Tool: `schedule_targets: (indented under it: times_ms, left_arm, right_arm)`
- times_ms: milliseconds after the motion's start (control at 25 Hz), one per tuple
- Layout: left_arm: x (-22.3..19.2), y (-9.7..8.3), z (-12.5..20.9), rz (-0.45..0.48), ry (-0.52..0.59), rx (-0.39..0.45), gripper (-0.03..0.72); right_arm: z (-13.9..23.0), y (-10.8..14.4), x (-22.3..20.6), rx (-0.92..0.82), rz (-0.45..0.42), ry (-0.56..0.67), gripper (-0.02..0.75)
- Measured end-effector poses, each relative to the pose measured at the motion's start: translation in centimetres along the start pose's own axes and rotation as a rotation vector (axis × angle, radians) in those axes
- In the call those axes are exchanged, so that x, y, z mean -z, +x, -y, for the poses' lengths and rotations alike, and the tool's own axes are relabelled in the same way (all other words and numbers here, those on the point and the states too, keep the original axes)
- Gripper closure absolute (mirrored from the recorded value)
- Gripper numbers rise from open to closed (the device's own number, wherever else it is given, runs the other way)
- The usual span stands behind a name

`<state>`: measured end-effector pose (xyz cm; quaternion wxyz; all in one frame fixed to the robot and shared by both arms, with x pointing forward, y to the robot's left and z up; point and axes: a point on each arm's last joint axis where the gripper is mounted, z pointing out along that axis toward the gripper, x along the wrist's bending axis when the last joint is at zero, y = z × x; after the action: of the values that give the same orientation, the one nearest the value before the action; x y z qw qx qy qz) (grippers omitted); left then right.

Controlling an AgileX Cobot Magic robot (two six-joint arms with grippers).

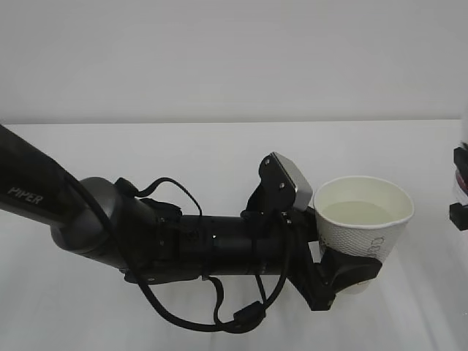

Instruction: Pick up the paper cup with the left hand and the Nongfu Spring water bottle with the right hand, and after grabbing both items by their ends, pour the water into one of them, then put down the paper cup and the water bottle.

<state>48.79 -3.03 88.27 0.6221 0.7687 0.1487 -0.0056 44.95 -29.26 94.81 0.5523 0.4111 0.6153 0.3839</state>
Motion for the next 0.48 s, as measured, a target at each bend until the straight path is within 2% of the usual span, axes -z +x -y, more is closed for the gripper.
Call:
schedule_targets:
  times_ms: [480]
  left_arm:
    - [0.00, 0.00, 0.00, 0.000, 0.000, 0.000, 0.169]
  right_arm:
    - [0.01, -0.01, 0.00, -0.351, 0.002, 0.000, 0.334]
